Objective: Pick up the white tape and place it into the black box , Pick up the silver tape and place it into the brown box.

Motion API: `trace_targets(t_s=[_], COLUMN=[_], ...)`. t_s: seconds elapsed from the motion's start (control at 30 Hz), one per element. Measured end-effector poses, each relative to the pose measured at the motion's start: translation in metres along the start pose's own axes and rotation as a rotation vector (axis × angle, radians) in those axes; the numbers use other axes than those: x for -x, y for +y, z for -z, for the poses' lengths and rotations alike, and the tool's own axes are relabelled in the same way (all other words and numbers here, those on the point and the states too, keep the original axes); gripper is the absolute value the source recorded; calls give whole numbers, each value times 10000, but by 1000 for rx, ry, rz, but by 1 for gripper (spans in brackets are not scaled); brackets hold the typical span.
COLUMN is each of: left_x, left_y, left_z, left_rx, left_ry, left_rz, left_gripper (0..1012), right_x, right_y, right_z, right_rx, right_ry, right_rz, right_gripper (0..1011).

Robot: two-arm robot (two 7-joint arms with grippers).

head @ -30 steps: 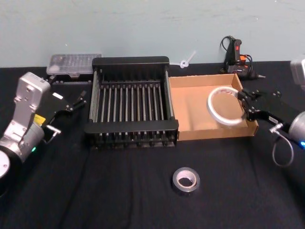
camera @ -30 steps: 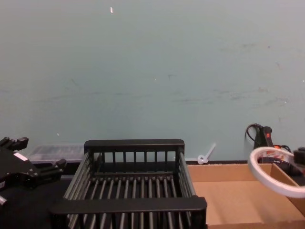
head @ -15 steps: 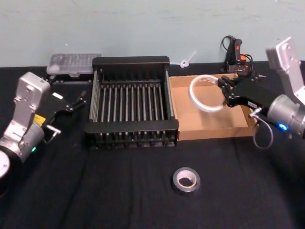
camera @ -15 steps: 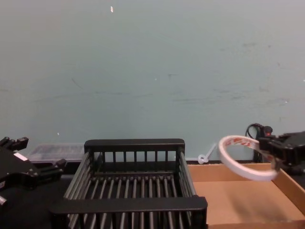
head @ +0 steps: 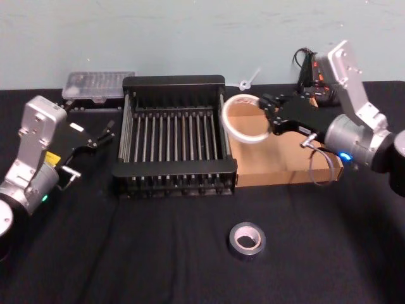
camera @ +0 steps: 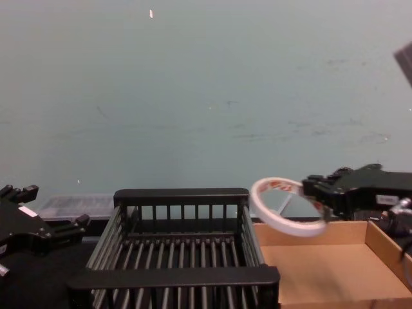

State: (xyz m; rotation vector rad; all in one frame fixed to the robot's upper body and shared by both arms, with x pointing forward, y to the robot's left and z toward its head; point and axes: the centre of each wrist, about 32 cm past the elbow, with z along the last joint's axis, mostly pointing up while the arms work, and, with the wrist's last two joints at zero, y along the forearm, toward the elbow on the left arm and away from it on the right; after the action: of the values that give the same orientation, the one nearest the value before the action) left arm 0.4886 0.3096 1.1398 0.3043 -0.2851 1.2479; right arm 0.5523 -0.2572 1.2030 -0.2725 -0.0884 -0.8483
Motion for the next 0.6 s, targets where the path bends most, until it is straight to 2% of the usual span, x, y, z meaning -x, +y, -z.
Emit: trace_targets(t_s=[0.6], left_x=[0], left_y=[0], left_z=[0], left_rx=[0], left_ry=[0], left_rz=[0], left_gripper=[1002], right_x=[102], right_y=[494], right_z=[-128], right_rx=[-17], right_ry=[-45], right_rz=[-101], right_gripper=[65])
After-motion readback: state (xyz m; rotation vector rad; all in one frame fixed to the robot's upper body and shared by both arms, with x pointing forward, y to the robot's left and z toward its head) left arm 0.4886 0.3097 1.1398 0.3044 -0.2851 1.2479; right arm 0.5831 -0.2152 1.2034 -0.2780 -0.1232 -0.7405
